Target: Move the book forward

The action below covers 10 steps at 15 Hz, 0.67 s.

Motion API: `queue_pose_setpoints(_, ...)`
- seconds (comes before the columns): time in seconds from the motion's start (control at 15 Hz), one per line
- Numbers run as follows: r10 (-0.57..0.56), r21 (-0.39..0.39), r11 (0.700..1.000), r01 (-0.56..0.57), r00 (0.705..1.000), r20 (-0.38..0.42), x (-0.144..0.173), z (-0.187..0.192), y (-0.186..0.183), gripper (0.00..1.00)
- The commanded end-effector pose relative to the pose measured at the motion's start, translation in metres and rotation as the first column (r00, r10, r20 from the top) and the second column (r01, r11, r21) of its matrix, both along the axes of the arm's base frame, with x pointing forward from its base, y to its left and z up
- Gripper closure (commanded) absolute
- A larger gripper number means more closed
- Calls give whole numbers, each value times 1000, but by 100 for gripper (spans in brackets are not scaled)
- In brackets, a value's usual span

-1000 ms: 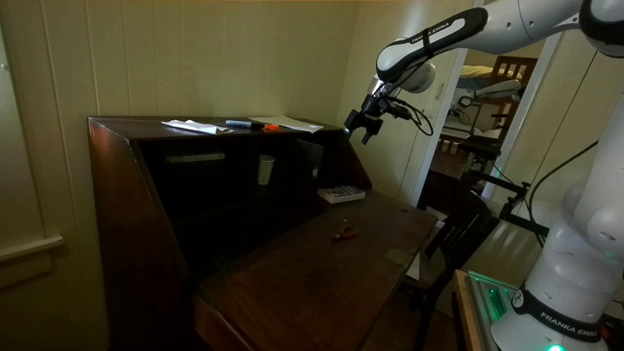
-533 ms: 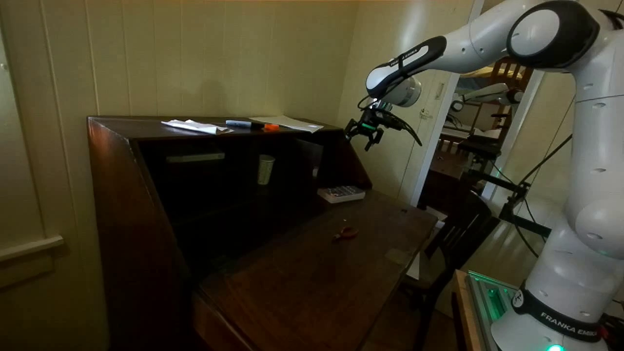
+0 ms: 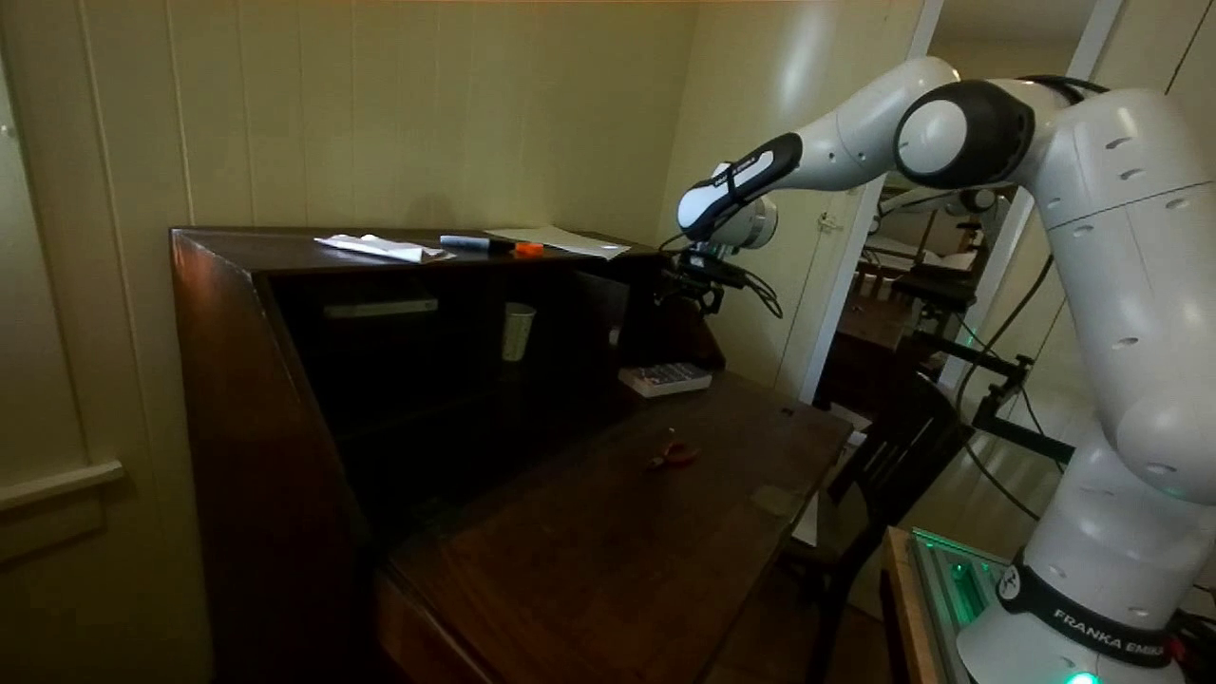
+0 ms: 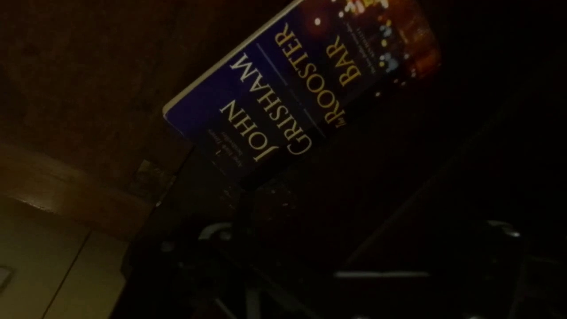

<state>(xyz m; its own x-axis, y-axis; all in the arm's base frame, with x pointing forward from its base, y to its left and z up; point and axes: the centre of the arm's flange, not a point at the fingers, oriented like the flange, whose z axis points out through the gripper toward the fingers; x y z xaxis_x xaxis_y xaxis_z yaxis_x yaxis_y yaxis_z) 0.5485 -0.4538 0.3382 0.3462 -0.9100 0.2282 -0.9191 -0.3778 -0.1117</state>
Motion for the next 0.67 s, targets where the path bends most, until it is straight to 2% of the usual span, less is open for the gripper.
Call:
queue_pose_setpoints(0.0,-80,-18,997,80,996,-25,39,-16,-11,0)
queue_pose_setpoints(0.2,11,-72,997,-12,1000,-6,50,-29,-15,0)
queue_pose_setpoints(0.33,91,-80,993,-90,996,2,53,-38,-18,0)
queue_pose_setpoints(0.6,188,-74,979,-190,982,-35,49,-63,-21,0)
